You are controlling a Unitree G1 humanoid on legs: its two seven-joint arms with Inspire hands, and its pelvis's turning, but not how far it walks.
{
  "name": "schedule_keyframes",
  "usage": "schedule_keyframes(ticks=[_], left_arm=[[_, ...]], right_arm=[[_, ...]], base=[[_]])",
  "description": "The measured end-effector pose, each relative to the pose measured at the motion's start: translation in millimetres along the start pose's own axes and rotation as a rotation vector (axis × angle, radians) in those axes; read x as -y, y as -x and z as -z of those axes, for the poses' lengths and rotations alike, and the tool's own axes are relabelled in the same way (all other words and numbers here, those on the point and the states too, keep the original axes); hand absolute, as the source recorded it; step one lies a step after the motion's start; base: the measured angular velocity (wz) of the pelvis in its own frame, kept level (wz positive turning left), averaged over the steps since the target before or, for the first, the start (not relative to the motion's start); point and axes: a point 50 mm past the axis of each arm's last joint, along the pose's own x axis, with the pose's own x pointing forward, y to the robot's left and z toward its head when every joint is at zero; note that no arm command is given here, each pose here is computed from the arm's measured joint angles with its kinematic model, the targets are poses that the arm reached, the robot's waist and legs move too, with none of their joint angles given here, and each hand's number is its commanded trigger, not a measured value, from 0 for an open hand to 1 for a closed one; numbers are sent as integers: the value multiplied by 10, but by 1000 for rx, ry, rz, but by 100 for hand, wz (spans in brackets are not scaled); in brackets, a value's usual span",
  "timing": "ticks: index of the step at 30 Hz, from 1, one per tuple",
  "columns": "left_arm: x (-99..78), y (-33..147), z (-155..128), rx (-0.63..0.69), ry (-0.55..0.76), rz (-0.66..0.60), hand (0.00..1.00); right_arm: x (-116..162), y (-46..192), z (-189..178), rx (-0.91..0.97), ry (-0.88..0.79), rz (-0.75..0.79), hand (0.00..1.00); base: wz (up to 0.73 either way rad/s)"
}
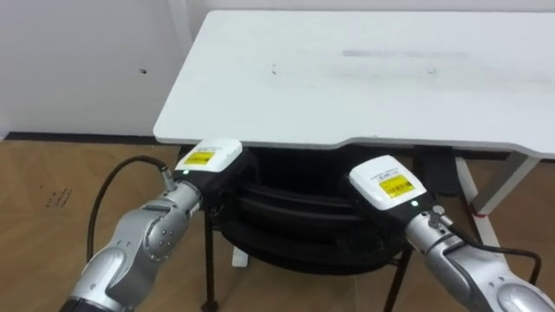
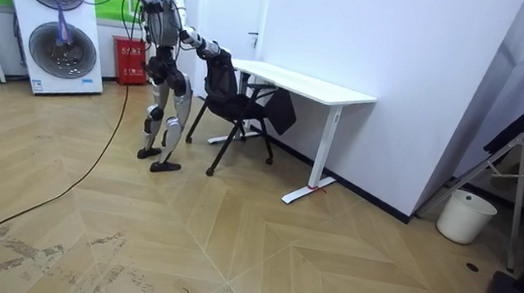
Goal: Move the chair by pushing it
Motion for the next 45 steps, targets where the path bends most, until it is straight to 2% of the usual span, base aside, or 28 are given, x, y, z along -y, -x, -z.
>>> schedule_keyframes(ticks=[10,11,12,13,14,15,16,17,22,33,45], left_arm=[[4,11,5,8,-6,7,100],[-4,15,8,10,-11,6,92],[-6,15,4,12,-11,3,60],[-11,15,0,13,-13,1,11],[-13,15,-1,14,-13,0,0],[-17,16,-3,15,-14,-1,0],[-30,18,-7,15,-14,-3,0],[-36,19,-8,14,-13,-4,0],[-121,54,-27,26,20,-1,0],[-99,111,-42,17,82,29,0],[-145,119,-9,13,124,-3,0]], right_arm=[[-35,40,-24,-3,-8,-1,100],[-32,38,-28,-3,-10,2,100],[-33,41,-25,-5,-10,2,100],[-34,41,-23,-7,-10,2,100],[-34,41,-22,-7,-10,2,100],[-33,41,-21,-8,-10,2,74],[-34,41,-21,-8,-10,2,9],[-34,41,-21,-8,-12,2,0],[-26,39,21,-41,-54,-34,0],[15,-8,90,-164,-165,-65,0],[31,-7,113,-162,-187,-74,0]], base=[[-10],[-14],[-18],[-16],[-20],[-14],[-10],[-6],[-4],[2],[0]])
